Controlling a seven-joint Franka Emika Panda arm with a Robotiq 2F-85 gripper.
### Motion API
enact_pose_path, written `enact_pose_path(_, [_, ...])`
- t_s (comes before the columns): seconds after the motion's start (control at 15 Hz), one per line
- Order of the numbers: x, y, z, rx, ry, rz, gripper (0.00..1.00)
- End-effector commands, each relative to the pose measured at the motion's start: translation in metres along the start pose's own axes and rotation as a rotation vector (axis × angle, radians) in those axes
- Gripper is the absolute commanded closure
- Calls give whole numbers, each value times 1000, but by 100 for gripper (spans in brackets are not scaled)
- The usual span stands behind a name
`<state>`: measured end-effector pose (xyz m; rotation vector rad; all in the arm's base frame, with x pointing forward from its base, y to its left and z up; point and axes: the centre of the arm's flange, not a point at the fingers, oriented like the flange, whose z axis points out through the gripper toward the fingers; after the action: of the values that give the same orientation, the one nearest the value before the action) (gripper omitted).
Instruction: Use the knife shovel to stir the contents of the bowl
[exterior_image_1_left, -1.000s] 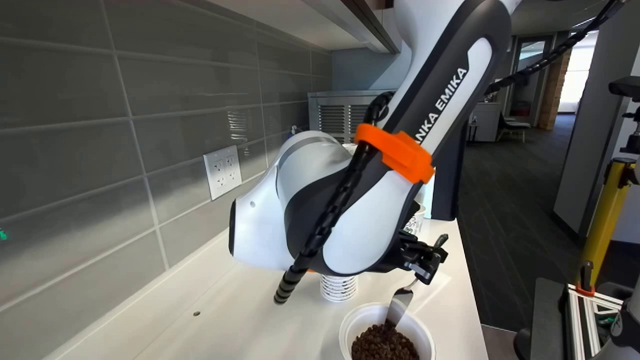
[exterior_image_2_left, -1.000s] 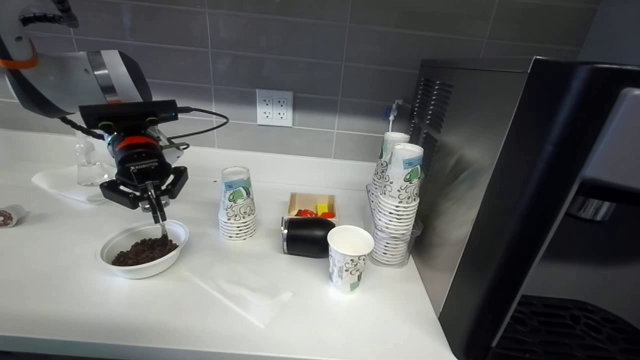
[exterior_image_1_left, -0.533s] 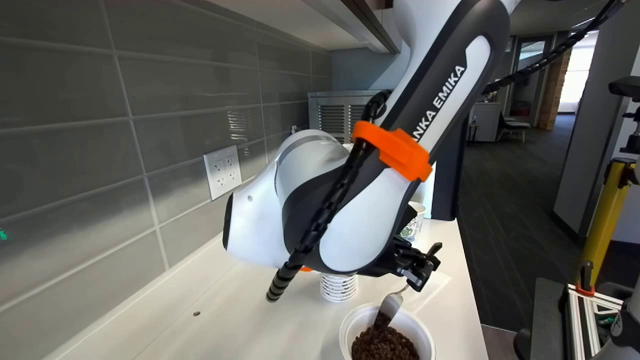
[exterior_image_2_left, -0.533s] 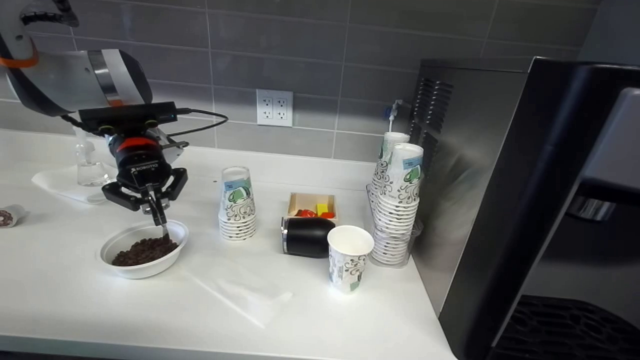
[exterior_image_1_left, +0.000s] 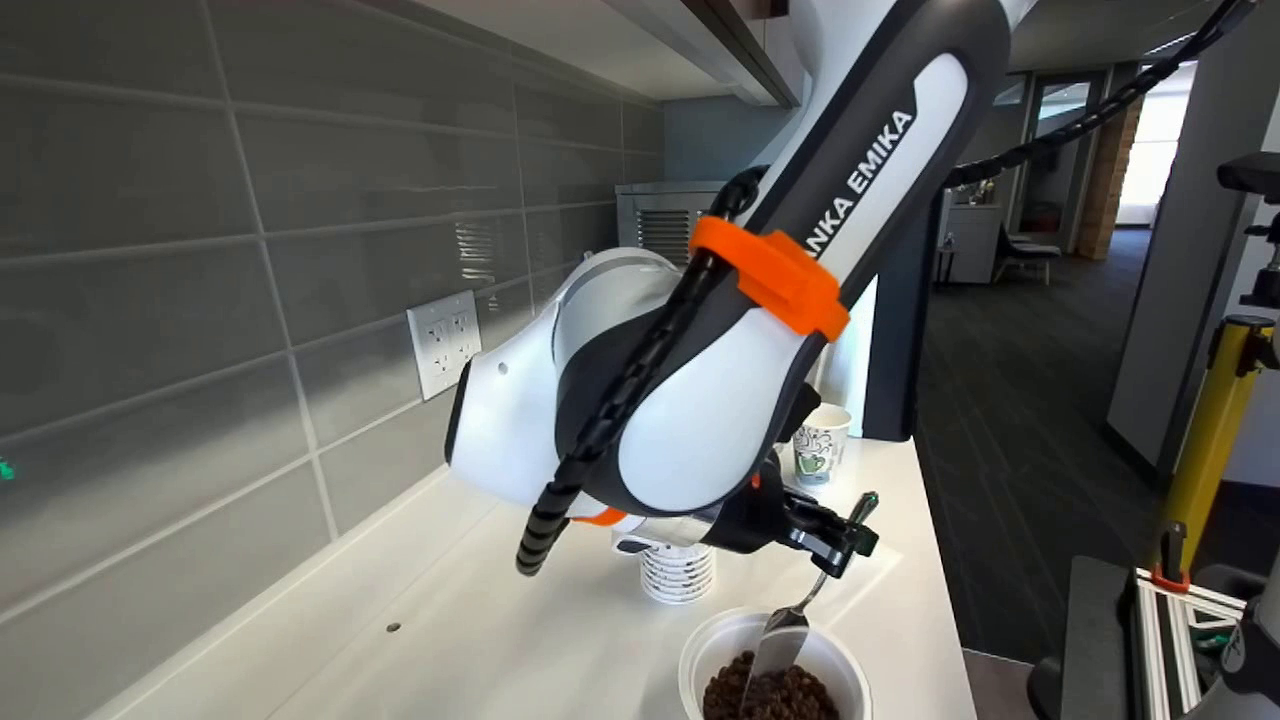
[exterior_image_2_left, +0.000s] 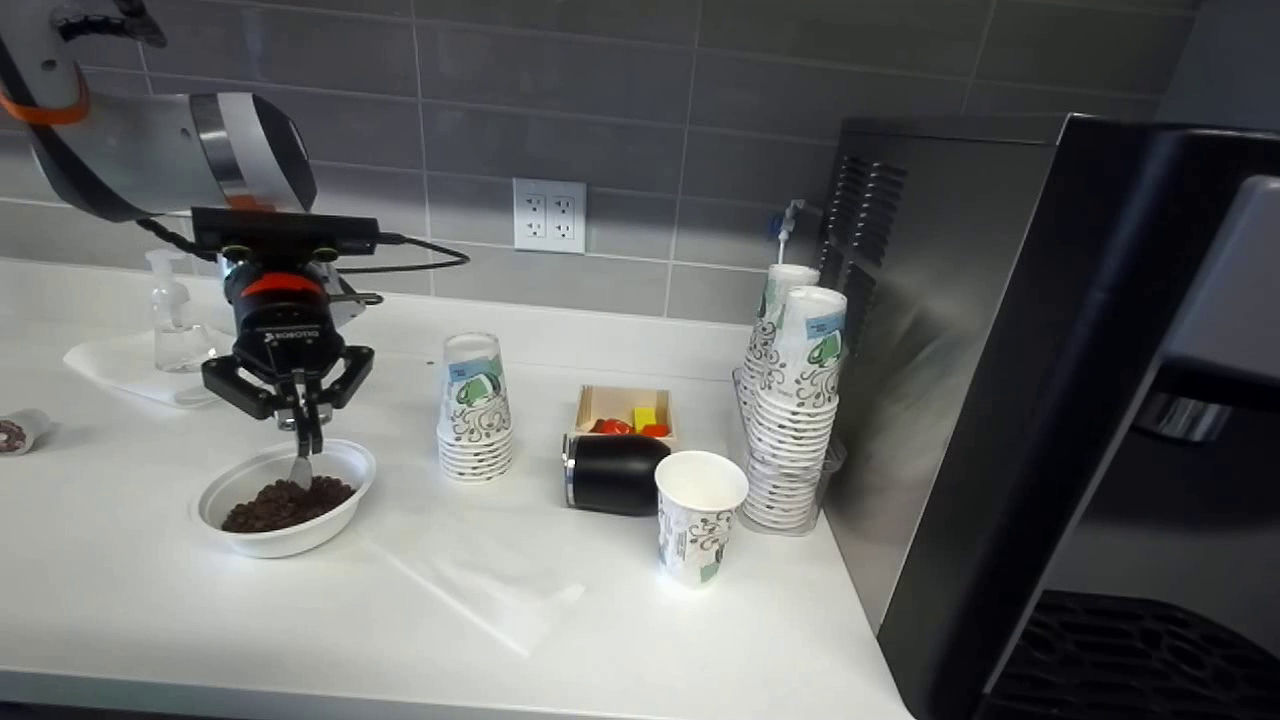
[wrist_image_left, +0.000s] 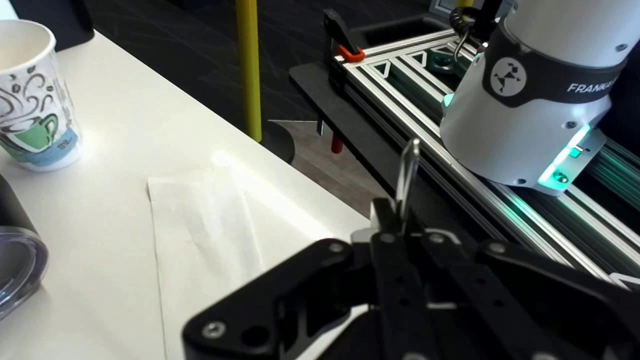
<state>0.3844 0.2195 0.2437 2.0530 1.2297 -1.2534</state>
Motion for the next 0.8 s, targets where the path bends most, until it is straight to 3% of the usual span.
enact_pose_path(0.0, [-11,9,-2,75,68,-68,99])
enact_pose_path(0.73, [6,44,13,174,153,-60,99])
